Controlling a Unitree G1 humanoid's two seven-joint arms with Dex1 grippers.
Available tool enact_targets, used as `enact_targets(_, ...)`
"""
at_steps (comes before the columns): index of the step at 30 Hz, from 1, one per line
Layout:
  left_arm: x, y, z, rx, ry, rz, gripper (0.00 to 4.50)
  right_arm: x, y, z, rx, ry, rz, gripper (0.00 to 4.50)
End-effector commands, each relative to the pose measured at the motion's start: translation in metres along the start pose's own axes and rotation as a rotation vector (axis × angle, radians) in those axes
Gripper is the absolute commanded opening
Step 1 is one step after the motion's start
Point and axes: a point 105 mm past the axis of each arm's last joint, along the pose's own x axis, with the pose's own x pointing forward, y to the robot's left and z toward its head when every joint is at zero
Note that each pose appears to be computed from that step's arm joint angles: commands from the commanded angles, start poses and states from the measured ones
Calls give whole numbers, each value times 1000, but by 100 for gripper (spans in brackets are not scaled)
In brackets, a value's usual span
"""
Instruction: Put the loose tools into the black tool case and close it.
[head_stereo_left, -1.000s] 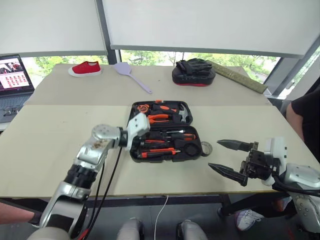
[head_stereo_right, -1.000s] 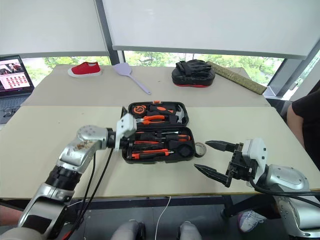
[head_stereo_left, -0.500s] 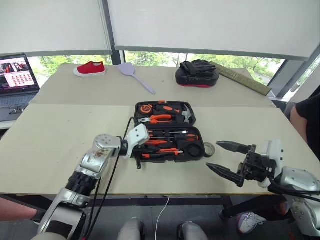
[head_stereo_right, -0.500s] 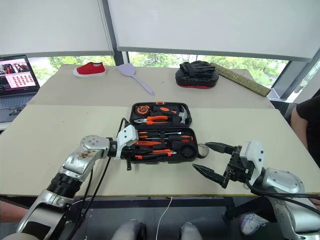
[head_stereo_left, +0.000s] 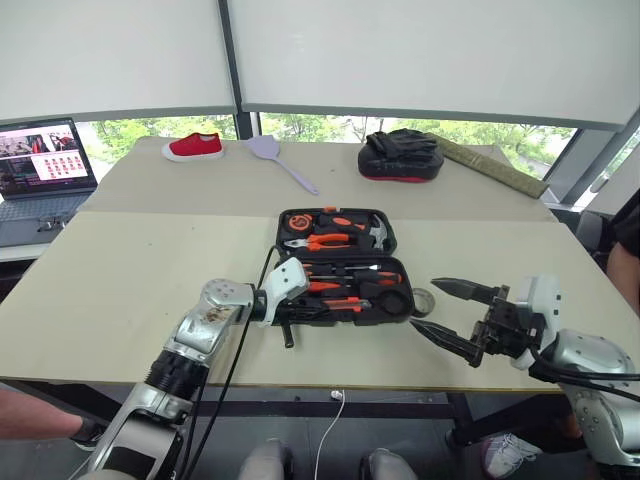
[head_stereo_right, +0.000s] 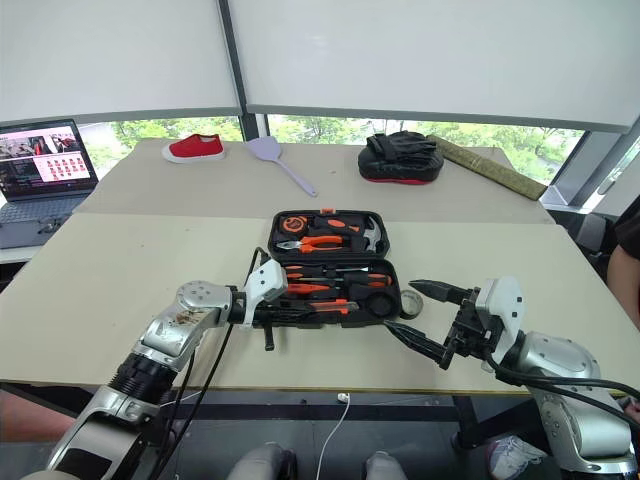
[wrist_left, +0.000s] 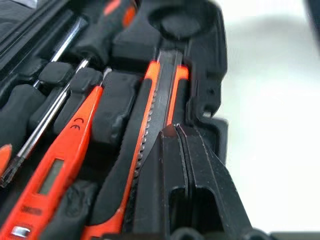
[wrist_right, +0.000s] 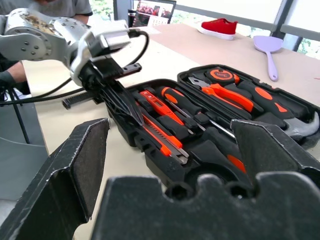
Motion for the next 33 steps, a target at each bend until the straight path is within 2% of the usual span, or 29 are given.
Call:
enact_targets(1, -36, 5, 43, 91, -254, -12, 151, -30, -21, -8, -88, 89, -106, 450)
enact_targets(2, -48, 2, 51, 104, -319, -27, 183, -40, -25, -16, -98, 131, -128, 450)
enact_targets(4, -70, -4, 53, 149, -360, -58, 268, -59, -29, -34, -99, 210, -164, 450)
enact_targets(6, -86, -9, 40, 162, -308, -75, 327, -74, -33, -47, -98, 269, -197, 450)
enact_targets(9, -109, -12, 22, 148, -255, -56, 443, -86, -37, -58, -99, 315, -225, 450)
enact_targets(13, -130, -7, 16, 147, -277, 18, 447, -85, -41, -61, -120, 345, -198, 450)
enact_targets(15, -133, -6, 16, 155, -285, 37, 447, -71, -41, -53, -134, 352, -138, 450)
enact_targets(19, -119, -10, 23, 177, -323, 33, 447, -20, -42, -29, -143, 413, 55, 450)
enact_targets(26, -102, -16, 23, 177, -330, -2, 447, 22, -45, -35, -192, 576, 214, 450)
enact_targets(33, -97, -19, 23, 191, -331, -15, 447, 52, -43, -37, -253, 620, 315, 450)
